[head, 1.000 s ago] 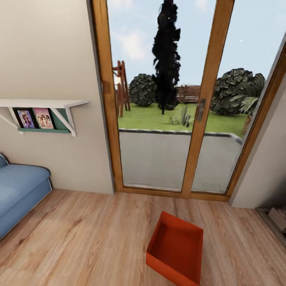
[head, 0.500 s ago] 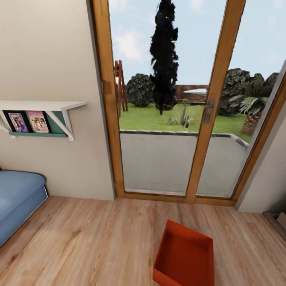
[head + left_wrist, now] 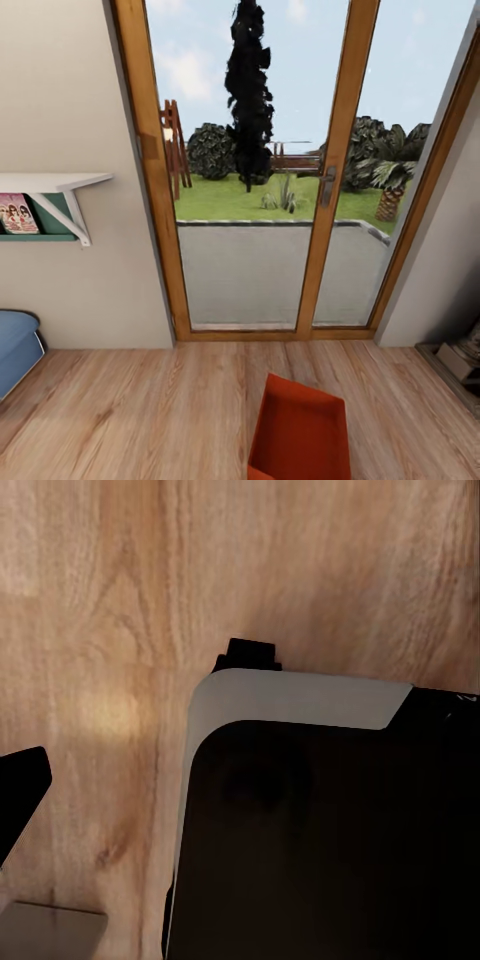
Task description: Move the two storage containers from the living room to the garage. In the garage, place one container on the floor and stack the other container on top of it (either order is fine).
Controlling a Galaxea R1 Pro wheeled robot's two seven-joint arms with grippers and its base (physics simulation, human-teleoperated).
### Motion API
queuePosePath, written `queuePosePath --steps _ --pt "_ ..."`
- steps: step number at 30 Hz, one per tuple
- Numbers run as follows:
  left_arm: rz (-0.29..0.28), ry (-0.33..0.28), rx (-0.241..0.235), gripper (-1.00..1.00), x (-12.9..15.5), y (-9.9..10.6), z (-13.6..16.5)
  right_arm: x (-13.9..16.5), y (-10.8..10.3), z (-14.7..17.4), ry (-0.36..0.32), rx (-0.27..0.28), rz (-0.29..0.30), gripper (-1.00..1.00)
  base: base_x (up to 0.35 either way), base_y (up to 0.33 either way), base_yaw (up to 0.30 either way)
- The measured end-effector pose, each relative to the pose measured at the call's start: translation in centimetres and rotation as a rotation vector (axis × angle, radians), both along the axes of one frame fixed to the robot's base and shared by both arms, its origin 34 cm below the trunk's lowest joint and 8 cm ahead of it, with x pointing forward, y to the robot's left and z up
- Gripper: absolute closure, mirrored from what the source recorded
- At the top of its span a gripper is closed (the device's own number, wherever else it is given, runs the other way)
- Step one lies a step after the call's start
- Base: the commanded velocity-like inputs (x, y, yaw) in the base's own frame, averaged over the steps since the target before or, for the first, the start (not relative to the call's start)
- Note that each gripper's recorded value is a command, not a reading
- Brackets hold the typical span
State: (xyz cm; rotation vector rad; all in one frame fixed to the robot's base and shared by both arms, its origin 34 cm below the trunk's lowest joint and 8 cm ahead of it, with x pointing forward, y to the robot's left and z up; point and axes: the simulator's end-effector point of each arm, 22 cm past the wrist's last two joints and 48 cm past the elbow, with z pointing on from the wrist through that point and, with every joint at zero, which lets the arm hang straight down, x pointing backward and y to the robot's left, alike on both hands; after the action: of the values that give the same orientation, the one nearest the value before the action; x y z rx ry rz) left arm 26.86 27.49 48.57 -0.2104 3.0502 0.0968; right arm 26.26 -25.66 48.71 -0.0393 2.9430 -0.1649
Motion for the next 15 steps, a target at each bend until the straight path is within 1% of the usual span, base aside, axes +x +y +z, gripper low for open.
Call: queuePosePath --steps 15 --pt "0.0 0.0 0.0 -1.0 0.0 0.02 0.0 0.0 -0.11 0.0 0.0 -0.001 -0.002 -1.0 0.0 0.0 -0.245"
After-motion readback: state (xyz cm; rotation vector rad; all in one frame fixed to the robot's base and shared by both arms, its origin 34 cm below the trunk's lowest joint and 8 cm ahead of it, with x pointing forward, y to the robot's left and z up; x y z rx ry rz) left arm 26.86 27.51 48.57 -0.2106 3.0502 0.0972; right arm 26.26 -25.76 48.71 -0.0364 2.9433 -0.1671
